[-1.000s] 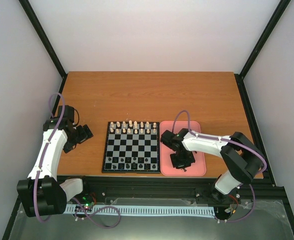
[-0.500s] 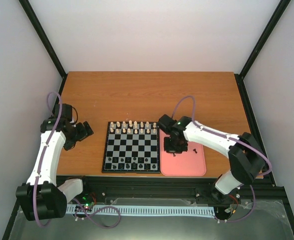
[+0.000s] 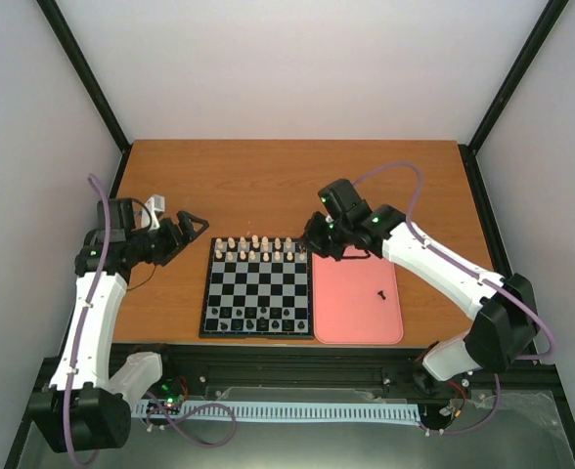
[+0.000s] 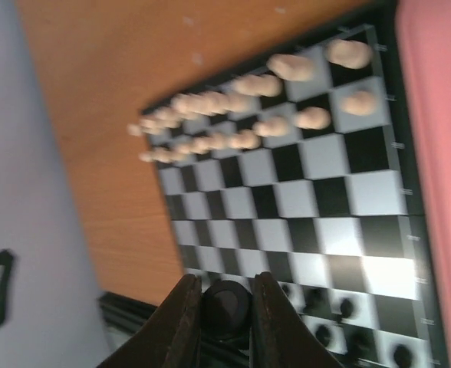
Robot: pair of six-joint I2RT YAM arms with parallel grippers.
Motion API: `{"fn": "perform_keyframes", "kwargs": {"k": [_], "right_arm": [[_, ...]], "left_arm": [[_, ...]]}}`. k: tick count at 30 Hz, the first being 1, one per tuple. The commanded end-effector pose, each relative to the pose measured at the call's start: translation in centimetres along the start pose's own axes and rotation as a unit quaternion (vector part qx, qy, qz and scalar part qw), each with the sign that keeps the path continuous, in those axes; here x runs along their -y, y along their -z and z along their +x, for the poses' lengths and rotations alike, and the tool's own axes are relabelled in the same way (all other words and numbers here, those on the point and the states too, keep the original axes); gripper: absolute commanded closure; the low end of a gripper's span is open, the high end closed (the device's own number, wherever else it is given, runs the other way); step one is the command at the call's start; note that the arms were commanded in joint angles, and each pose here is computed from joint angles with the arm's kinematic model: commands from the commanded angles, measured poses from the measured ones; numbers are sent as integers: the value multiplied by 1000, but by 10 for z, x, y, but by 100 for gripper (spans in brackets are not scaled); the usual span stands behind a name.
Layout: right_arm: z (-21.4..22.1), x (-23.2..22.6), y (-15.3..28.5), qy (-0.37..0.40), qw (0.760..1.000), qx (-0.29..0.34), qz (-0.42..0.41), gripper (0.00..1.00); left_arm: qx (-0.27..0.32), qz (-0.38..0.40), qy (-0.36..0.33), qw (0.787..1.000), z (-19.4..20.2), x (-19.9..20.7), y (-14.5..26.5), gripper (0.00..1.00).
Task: Set up the chess pieces on the board
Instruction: Place the chess piece on the chessboard.
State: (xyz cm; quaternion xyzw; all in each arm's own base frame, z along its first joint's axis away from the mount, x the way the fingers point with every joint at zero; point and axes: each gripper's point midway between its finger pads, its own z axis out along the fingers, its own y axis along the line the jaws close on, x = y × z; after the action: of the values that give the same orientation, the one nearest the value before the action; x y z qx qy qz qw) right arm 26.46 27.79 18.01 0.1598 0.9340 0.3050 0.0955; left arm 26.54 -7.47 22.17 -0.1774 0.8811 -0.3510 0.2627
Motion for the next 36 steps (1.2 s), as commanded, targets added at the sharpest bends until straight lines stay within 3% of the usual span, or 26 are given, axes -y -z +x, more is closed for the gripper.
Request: {"fn": "perform_keyframes", "kwargs": {"k": [1, 7, 15, 23, 29, 36], "right_arm": [[-24, -72, 26, -53, 991, 30, -122, 92], [-51, -126, 54, -61, 982, 66, -169, 92], [-64, -165, 48, -66, 977, 53, -195, 92], [-69, -187, 56, -55, 974, 53, -213, 93], [-66, -189, 57, -54, 974, 45, -216, 92], [-62, -194, 54, -55, 973, 28, -222, 92]], "left_arm": [[22, 127, -56, 990, -12, 59, 11, 2], [34, 191, -127, 973, -17, 107, 23, 8], [21, 243, -219, 945, 9, 169, 11, 18], [2, 230, -241, 943, 16, 182, -19, 23], [37, 221, -251, 942, 0, 186, -24, 24], [77, 241, -259, 932, -18, 204, -20, 33]]}}
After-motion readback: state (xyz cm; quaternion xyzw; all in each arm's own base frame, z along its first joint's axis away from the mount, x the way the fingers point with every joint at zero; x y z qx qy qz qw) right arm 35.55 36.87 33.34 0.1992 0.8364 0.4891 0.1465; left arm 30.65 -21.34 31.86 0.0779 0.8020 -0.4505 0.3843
